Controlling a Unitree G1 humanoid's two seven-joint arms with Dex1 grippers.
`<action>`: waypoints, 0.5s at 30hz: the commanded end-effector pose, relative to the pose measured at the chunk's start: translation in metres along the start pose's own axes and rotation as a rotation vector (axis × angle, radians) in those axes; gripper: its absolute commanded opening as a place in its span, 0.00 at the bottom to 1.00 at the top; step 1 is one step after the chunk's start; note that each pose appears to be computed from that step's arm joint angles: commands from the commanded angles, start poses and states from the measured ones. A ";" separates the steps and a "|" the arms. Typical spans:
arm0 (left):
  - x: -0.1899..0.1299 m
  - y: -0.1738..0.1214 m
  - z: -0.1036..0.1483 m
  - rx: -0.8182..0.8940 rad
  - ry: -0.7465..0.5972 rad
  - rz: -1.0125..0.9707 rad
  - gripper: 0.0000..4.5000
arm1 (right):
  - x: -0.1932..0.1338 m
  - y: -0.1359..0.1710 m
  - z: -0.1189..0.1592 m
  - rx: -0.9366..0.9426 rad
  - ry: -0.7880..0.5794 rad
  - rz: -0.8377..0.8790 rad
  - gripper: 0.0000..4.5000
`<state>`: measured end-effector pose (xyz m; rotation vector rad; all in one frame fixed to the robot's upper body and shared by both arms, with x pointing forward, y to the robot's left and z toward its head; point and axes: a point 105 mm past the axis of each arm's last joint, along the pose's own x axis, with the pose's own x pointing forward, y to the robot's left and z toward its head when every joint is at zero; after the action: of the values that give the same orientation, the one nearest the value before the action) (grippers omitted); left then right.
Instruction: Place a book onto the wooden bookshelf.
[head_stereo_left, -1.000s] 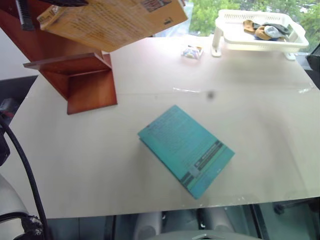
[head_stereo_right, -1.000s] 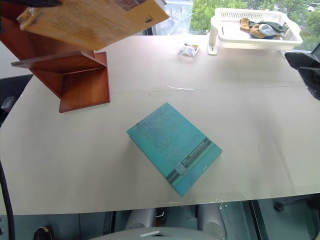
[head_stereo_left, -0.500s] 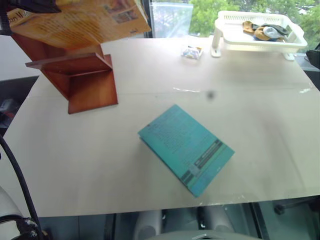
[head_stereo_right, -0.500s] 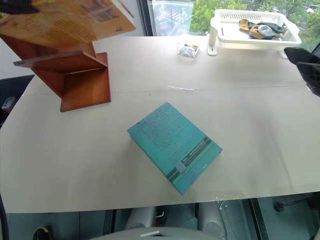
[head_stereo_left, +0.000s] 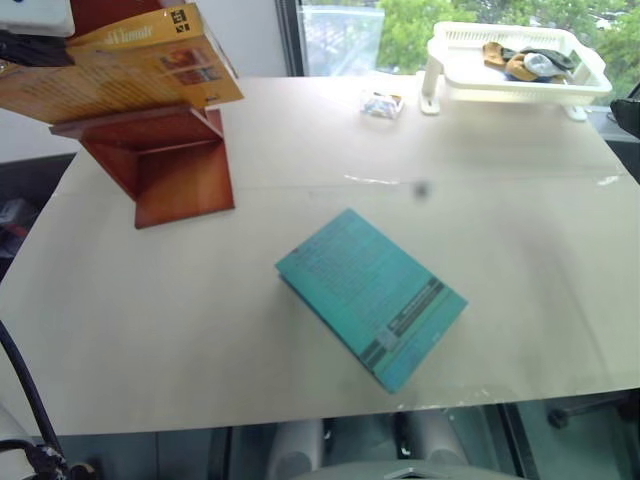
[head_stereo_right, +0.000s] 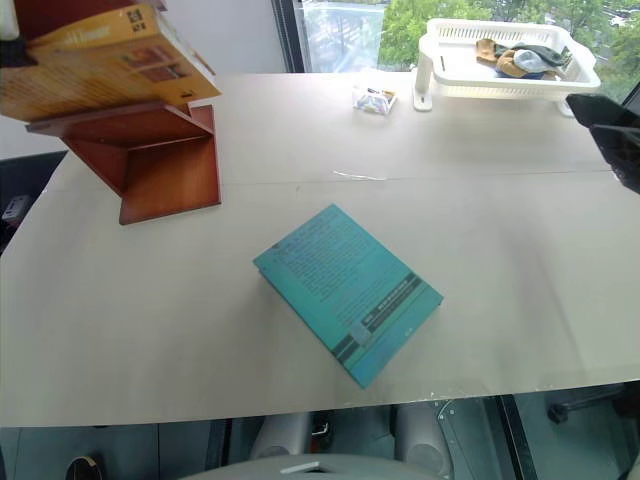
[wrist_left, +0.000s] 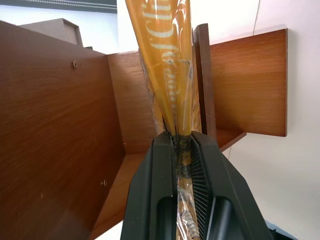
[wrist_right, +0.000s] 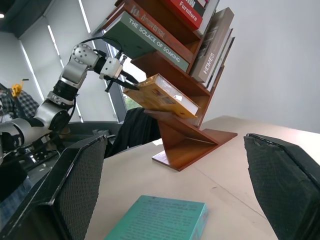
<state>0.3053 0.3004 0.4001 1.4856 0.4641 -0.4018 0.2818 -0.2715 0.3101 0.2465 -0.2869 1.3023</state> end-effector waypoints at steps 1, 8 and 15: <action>-0.004 0.001 -0.001 -0.001 0.011 0.026 0.00 | 0.004 0.010 0.012 -0.060 -0.007 0.077 1.00; 0.006 -0.009 -0.012 0.018 0.081 -0.019 0.37 | 0.009 0.008 0.006 -0.067 0.023 0.079 1.00; 0.008 -0.018 -0.030 -0.015 0.138 -0.040 0.95 | 0.007 0.005 0.009 -0.080 0.022 0.063 1.00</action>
<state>0.3106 0.3213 0.3667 1.4940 0.6298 -0.3932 0.2884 -0.2656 0.3076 0.2077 -0.2741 1.2980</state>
